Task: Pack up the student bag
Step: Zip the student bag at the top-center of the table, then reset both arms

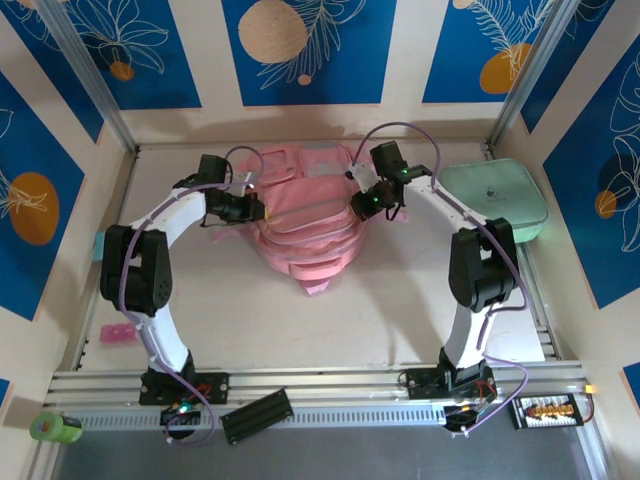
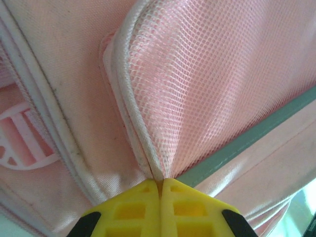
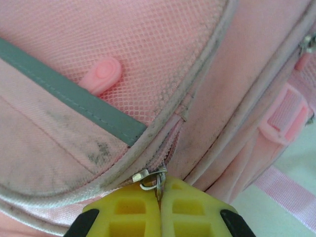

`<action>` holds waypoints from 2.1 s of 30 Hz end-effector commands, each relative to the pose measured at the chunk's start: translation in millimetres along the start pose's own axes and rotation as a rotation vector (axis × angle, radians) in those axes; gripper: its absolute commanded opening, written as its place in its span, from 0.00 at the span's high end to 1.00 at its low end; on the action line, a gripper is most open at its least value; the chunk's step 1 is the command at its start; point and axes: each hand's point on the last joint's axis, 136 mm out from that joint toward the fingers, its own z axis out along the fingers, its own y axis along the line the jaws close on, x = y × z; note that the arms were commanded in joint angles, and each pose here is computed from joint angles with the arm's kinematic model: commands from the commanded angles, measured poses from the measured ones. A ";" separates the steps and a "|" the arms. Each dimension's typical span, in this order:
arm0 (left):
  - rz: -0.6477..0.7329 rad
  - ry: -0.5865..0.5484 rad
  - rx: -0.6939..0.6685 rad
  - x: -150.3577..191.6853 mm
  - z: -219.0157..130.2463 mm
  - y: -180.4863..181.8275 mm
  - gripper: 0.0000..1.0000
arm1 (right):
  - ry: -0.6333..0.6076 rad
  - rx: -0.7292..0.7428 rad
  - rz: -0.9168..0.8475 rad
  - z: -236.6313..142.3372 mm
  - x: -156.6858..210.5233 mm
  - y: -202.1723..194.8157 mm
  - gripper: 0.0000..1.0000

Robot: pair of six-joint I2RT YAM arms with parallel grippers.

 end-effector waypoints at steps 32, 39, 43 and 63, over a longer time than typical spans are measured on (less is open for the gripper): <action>-0.141 -0.921 -0.895 32.8 -190.2 116.1 0.00 | -0.632 0.643 0.404 -132.9 95.3 -87.5 0.01; 0.010 -0.849 -0.981 56.6 -169.6 136.3 0.01 | -0.671 0.655 0.397 -110.5 127.5 -103.3 0.01; 0.142 -0.883 -0.881 42.5 -149.0 127.4 0.01 | -0.730 0.580 0.317 -101.6 118.5 -96.4 0.01; 0.378 -0.868 -0.697 32.9 -93.2 119.2 0.01 | -0.718 0.273 0.207 -49.3 106.0 -92.6 0.01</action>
